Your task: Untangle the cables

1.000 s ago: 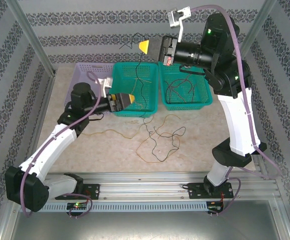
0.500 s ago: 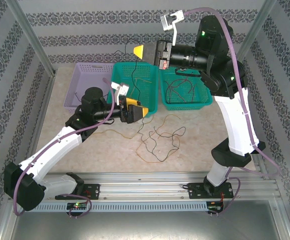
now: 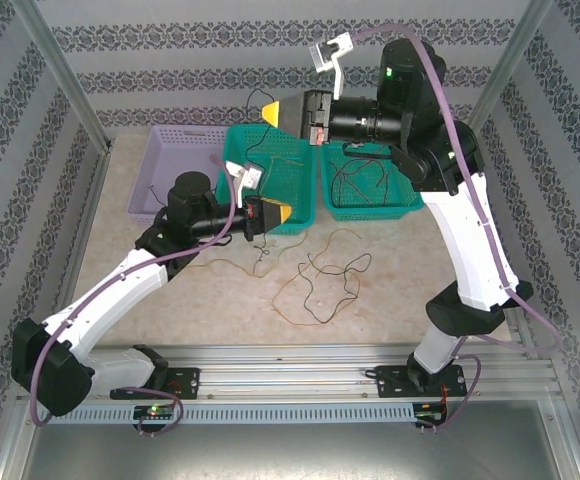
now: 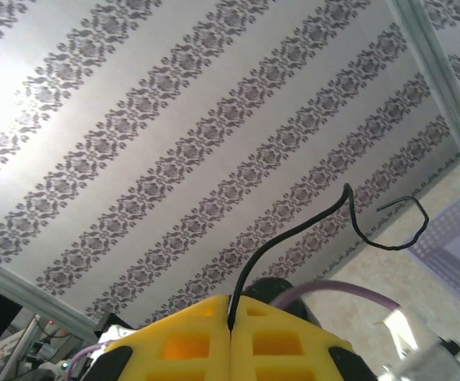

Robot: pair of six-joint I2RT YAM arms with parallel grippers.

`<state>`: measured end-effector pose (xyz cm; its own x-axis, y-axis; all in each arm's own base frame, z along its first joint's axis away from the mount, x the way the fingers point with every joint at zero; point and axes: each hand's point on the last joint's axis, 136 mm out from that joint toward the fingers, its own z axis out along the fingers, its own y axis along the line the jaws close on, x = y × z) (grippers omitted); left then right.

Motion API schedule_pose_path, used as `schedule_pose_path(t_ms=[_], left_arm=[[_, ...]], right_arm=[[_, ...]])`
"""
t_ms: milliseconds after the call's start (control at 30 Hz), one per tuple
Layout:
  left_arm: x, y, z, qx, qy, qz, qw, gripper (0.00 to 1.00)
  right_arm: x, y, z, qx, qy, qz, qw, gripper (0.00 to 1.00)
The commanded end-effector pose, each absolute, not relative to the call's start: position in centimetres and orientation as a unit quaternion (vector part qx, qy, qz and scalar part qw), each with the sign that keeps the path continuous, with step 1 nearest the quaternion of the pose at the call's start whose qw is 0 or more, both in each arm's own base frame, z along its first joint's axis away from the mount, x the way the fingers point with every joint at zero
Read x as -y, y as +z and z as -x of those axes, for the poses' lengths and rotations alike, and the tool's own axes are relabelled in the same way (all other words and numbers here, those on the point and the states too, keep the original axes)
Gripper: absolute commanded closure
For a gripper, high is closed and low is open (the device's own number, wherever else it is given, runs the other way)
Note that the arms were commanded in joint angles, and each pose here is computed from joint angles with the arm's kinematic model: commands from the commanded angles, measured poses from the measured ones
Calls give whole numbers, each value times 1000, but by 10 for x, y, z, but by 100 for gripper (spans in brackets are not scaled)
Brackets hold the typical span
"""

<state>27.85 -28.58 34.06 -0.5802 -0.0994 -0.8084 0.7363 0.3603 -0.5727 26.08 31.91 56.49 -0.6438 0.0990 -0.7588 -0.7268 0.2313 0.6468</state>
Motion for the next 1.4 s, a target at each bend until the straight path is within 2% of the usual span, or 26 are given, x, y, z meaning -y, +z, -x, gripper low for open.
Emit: schedule_pose_path(t_ms=[0, 100, 300, 500, 700, 967, 1367], left_arm=[[277, 365, -272, -715, -495, -233, 435, 100], [264, 367, -276, -742, -453, -225, 440, 100], [209, 379, -301, -793, -364, -163, 460, 100], [142, 406, -329, -818, -298, -66, 488, 100], [98, 437, -354, -820, -248, 11, 516, 100], [54, 447, -404, -820, -193, 78, 533, 100], [9, 398, -474, -845, -131, 138, 500, 100]], right_arm=[[-293, 570, -263, -700, 544, 206, 414, 100], [-272, 550, -277, -717, 520, 168, 434, 98], [-220, 505, -297, -737, 485, 87, 462, 76], [-201, 462, -286, -761, 453, 86, 456, 59], [-186, 427, -273, -776, 432, 76, 454, 47], [-182, 379, -245, -784, 446, 68, 427, 46], [-168, 317, -195, -802, 440, 67, 399, 44]])
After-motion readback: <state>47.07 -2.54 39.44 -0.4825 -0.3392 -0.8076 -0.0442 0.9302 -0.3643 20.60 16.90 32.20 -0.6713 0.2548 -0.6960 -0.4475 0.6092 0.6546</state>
